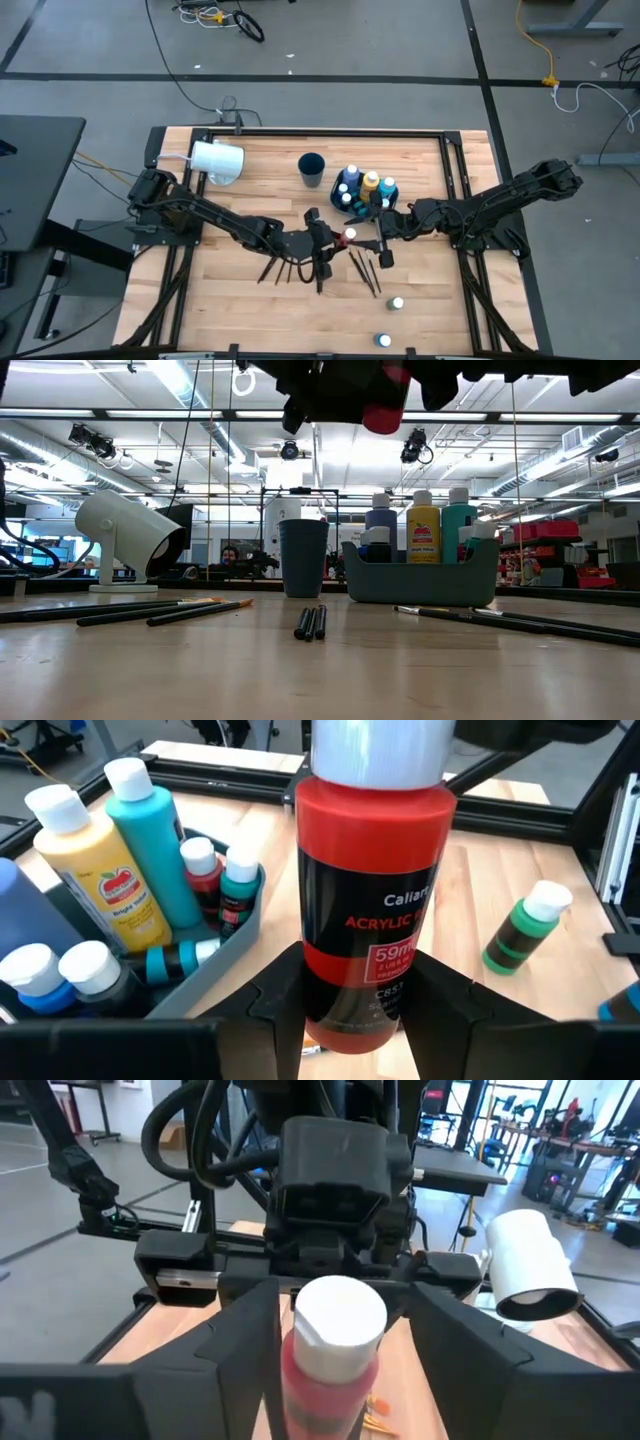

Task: Pick & Place Paint Supplies
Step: Put the small red paint bottle into the blue bin

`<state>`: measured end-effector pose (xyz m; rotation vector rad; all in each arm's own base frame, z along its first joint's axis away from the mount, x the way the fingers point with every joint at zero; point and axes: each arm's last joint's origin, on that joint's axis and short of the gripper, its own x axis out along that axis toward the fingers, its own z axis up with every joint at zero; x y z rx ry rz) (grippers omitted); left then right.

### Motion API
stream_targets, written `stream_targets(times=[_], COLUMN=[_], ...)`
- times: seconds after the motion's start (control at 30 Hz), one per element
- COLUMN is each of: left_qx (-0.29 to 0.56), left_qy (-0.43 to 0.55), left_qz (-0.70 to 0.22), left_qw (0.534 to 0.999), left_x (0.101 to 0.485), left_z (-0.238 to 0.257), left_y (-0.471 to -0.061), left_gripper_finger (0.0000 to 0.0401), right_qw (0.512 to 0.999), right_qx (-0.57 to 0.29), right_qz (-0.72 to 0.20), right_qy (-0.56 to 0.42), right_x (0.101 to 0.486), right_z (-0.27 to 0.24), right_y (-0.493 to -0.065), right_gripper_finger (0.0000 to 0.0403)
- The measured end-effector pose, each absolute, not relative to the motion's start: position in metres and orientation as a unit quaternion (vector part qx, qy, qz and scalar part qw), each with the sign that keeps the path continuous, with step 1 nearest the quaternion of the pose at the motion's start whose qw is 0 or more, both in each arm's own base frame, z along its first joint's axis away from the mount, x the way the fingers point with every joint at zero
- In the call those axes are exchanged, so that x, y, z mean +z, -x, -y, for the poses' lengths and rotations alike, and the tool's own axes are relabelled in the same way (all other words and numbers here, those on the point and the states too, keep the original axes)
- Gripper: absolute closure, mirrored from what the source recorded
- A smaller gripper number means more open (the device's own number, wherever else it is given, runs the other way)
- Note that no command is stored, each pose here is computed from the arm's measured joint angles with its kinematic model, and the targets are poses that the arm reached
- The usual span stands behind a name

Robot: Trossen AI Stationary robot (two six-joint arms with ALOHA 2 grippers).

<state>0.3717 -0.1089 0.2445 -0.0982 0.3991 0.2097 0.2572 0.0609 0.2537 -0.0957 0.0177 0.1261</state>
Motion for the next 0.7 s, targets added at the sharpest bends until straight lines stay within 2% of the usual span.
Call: stream_targets(times=[0.13, 0.37, 0.7], left_qx=[0.106, 0.11, 0.113], left_qy=[0.049, 0.046, 0.012], left_qz=[-0.197, -0.197, -0.199], left_qw=[0.974, 0.973, 0.973], left_x=[0.245, 0.245, 0.245], left_z=[0.109, 0.107, 0.098], left_y=[-0.372, -0.372, -0.375], left_gripper_finger=[0.0261, 0.0255, 0.024], right_qw=[0.997, 0.997, 0.997], right_qx=[0.064, 0.067, 0.063], right_qz=[-0.01, -0.011, -0.016], right_qy=[0.048, 0.046, 0.05], right_x=[0.253, 0.253, 0.252], right_z=[-0.061, -0.061, -0.061], right_y=[-0.257, -0.257, -0.257], right_gripper_finger=[0.0207, 0.0286, 0.0274])
